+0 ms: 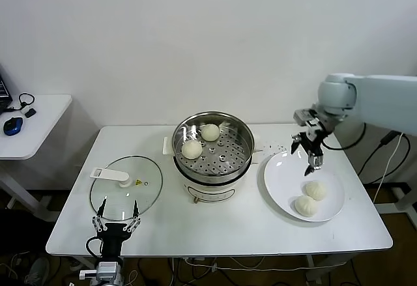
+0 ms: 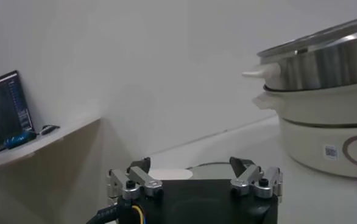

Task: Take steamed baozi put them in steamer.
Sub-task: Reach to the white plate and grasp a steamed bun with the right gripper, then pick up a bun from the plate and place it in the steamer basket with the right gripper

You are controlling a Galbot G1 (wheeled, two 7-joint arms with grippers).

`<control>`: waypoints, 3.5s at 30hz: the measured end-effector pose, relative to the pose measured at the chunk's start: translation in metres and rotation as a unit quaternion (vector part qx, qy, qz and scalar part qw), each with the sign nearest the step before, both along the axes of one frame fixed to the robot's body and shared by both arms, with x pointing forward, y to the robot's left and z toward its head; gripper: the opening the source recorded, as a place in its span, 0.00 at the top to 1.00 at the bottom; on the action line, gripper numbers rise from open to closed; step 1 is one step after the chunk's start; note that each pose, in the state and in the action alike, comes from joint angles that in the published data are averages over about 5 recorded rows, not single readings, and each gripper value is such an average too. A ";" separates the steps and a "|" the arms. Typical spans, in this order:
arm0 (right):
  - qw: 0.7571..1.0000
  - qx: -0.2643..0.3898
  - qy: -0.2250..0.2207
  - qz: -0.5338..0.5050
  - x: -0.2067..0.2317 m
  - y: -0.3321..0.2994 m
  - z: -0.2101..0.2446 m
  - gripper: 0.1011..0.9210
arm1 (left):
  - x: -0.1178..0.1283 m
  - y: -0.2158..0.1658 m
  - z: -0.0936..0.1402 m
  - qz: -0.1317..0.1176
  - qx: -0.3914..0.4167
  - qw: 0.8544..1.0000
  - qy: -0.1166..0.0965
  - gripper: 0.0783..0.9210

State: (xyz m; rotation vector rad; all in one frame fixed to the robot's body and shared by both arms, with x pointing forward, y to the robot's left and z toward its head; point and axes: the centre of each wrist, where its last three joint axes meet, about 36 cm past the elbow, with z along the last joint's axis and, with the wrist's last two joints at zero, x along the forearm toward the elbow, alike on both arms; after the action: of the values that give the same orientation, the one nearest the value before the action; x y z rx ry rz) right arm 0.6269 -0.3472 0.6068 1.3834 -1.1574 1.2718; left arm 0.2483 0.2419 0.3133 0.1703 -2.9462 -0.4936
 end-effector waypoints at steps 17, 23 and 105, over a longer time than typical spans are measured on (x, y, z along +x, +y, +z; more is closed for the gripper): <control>0.999 -0.006 0.025 -0.028 -0.029 -0.038 -0.072 0.12 | -0.001 0.001 -0.006 0.002 0.004 1.000 0.004 0.12; 0.999 -0.008 0.032 -0.028 -0.033 -0.037 -0.092 0.12 | -0.001 0.001 -0.006 0.002 0.005 1.000 0.004 0.12; 0.999 -0.015 0.021 0.046 -0.014 -0.004 -0.074 0.43 | 0.003 -0.002 -0.006 0.001 0.003 1.000 0.001 0.12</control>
State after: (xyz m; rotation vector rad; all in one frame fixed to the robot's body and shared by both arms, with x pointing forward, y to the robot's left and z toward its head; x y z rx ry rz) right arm 0.6130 -0.3516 0.5329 1.4488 -1.0529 1.3115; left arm 0.2510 0.2402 0.3069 0.1720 -2.9423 -0.5014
